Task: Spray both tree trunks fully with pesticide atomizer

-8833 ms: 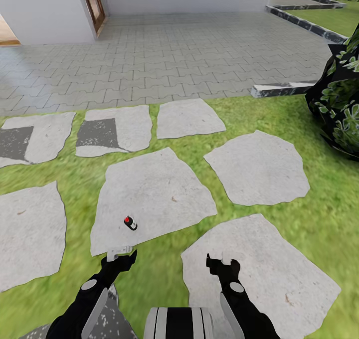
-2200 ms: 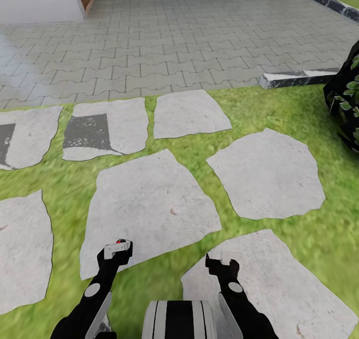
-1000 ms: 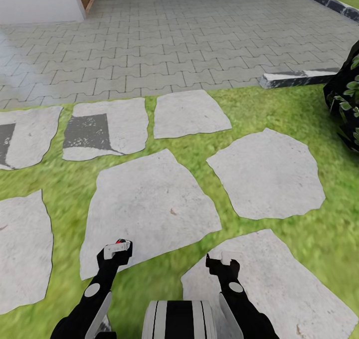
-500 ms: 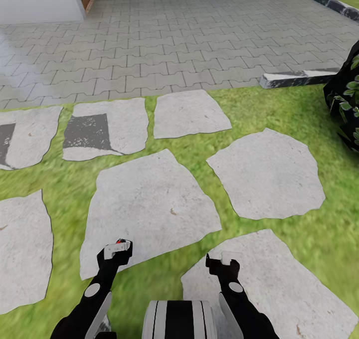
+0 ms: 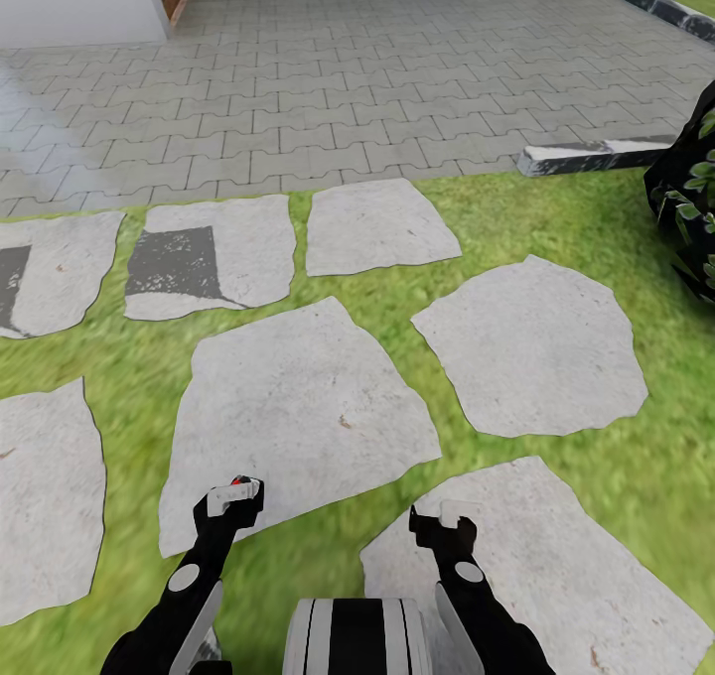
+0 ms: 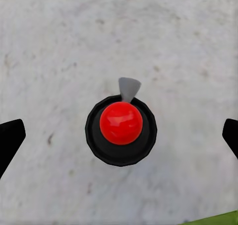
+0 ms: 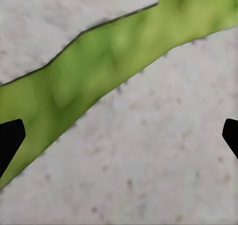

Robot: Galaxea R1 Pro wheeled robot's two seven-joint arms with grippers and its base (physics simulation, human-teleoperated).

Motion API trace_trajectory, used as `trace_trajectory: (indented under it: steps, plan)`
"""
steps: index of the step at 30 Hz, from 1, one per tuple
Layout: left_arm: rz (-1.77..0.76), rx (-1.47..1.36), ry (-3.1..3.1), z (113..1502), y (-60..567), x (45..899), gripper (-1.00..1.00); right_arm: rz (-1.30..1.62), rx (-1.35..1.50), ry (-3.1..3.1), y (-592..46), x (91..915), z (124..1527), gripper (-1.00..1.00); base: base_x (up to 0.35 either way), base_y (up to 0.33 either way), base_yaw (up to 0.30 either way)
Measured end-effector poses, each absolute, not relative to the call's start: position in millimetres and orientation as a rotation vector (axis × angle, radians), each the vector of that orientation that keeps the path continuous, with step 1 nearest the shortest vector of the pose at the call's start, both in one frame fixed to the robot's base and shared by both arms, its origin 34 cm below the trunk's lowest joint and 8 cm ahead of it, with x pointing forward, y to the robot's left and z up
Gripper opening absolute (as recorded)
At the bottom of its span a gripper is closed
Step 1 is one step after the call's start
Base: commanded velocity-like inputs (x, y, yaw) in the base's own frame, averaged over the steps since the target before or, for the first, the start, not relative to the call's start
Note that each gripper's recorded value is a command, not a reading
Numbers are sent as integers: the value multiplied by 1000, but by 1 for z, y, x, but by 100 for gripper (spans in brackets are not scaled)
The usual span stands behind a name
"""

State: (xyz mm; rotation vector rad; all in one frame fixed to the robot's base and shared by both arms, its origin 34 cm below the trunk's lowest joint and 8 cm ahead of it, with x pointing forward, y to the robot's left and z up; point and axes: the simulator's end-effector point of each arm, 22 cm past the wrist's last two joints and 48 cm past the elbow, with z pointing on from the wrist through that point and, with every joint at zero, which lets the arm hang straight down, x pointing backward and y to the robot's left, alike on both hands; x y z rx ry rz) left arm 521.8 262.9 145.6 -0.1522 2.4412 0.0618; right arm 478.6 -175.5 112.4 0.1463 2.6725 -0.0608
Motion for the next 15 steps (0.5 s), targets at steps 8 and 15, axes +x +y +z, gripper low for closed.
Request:
trace_trajectory:
  steps: [8, 15]
  plan:
    - [62, -152, 2445, 144, 263, 520, 100, -60, 149, 2677, -175, 477, 111, 100, 1, 0, 0]
    - [63, -153, 2453, 140, 263, 517, 100, -62, 149, 2684, -176, 474, 108, 100, 77, 0, 0]
